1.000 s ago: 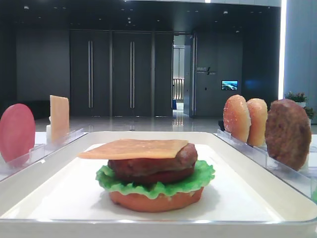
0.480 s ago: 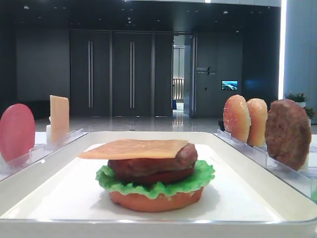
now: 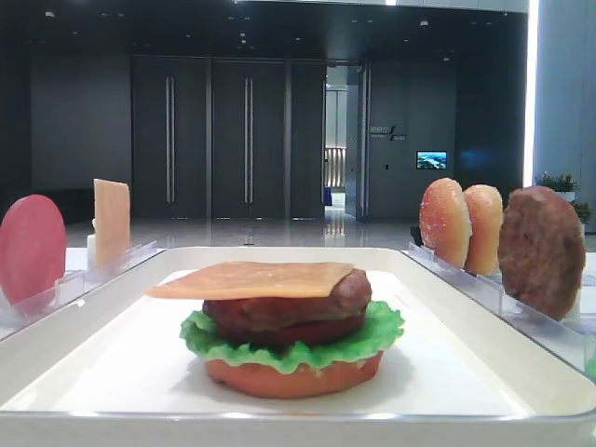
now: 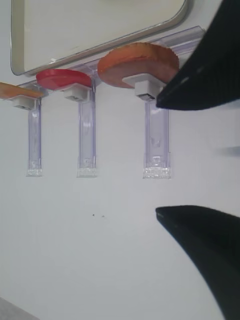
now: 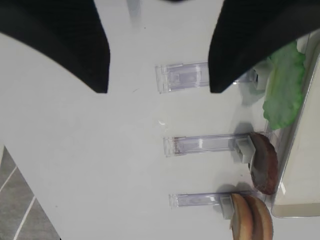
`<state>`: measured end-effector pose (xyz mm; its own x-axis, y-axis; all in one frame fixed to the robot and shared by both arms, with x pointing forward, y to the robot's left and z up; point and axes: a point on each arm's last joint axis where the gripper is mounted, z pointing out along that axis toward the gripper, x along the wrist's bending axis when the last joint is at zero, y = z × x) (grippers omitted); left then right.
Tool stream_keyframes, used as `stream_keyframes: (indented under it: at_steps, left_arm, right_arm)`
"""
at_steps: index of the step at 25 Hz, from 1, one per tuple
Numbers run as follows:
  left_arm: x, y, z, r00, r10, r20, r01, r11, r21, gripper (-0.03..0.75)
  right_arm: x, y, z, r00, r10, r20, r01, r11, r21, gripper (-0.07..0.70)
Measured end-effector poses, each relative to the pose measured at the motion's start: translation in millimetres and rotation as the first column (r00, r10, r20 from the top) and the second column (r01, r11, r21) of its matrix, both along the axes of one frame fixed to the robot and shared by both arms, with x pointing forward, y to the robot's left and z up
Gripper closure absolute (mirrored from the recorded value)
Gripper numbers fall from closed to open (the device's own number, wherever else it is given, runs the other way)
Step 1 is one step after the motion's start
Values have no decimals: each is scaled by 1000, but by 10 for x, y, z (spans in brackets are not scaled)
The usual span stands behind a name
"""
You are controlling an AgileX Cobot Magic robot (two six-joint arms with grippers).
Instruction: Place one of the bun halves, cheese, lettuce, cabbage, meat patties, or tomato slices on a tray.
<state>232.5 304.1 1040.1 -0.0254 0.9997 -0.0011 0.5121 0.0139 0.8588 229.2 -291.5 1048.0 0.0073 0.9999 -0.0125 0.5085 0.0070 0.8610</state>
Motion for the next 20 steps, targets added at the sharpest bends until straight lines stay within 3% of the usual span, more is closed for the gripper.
stream_keyframes:
  at_steps: [20]
  left_arm:
    - [0,2,0,1000,2,0,-2,1000,0,287]
  right_arm:
    - [0,0,0,1000,0,0,0,1000,0,216]
